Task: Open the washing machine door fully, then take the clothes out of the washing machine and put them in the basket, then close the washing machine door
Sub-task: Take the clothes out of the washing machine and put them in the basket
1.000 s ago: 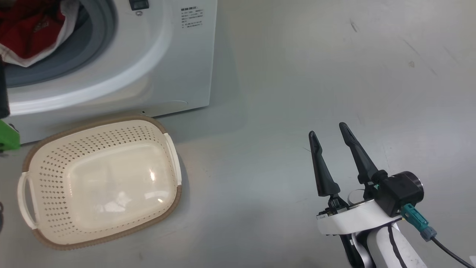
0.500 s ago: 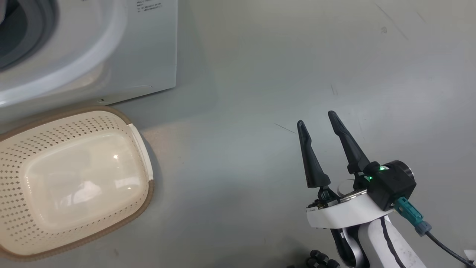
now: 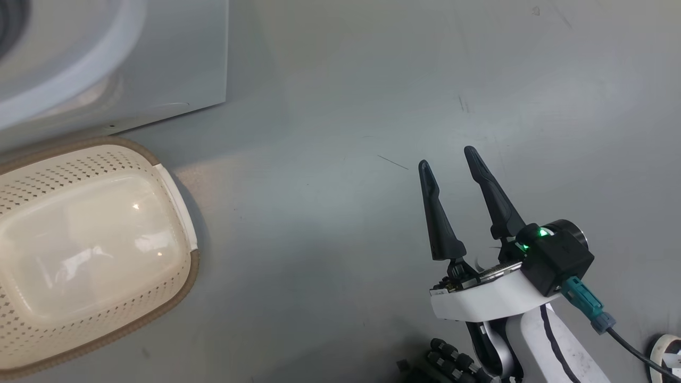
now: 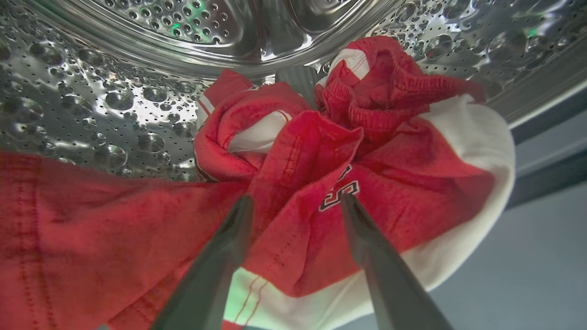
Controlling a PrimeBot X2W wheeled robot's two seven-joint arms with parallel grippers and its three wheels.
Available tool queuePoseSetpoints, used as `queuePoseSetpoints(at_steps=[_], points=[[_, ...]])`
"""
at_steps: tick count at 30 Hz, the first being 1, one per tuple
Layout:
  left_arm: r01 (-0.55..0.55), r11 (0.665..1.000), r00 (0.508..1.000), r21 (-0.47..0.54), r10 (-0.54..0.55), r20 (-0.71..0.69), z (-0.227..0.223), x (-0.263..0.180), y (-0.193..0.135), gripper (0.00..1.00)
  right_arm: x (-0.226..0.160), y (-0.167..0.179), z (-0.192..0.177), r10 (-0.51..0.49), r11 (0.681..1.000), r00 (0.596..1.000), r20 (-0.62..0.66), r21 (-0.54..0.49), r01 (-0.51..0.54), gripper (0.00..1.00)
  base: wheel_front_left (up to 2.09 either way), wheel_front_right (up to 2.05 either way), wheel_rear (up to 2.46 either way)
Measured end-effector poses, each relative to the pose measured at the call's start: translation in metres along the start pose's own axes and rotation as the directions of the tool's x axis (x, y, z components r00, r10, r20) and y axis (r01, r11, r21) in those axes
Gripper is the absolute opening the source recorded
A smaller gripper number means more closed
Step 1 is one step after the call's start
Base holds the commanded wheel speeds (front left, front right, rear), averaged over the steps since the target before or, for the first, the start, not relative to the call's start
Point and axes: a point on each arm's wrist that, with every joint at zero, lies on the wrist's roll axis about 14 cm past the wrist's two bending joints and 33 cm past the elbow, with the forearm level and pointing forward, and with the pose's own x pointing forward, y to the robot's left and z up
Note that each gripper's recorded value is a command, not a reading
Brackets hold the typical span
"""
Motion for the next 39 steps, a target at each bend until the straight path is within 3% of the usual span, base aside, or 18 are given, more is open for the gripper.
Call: queuePoseSetpoints(at_steps=[12, 13, 14, 15, 28, 39], points=[[-0.003, 1.0, 0.997, 0.002, 0.003, -0.072, -0.014, 0.016, -0.002, 0.98, 0.006, -0.001, -0.002, -0.004, 1.0, 1.0, -0.004, -0.002, 0.004, 1.0, 0.0, 0.0, 0.0], [-0.001, 1.0, 0.997, 0.001, 0.001, -0.072, -0.014, 0.017, -0.002, 0.49, 0.007, -0.001, -0.002, -0.005, 1.0, 1.0, -0.002, -0.004, 0.005, 1.0, 0.0, 0.0, 0.0], [0.001, 1.0, 0.997, 0.0, -0.001, -0.073, -0.014, 0.018, -0.002, 0.14, 0.008, -0.001, -0.001, -0.006, 1.0, 1.0, 0.0, -0.005, 0.006, 1.0, 0.0, 0.0, 0.0], [0.003, 1.0, 0.997, -0.001, -0.003, -0.075, -0.014, 0.018, -0.003, 0.0, 0.008, 0.0, -0.001, -0.005, 1.0, 1.0, 0.001, -0.005, 0.005, 1.0, 0.0, 0.0, 0.0], [0.047, 0.999, 0.999, -0.024, -0.047, -0.016, -0.004, 0.016, -0.023, 0.0, 0.016, 0.001, 0.007, 0.006, 1.0, 0.999, 0.033, -0.007, -0.006, 1.0, 0.0, 0.0, 0.0], [0.073, 0.995, 0.992, -0.064, -0.066, 0.105, 0.006, -0.019, -0.038, 0.0, 0.018, 0.008, 0.02, 0.035, 0.999, 0.997, 0.074, -0.028, -0.033, 1.0, 0.0, 0.0, 0.0]])
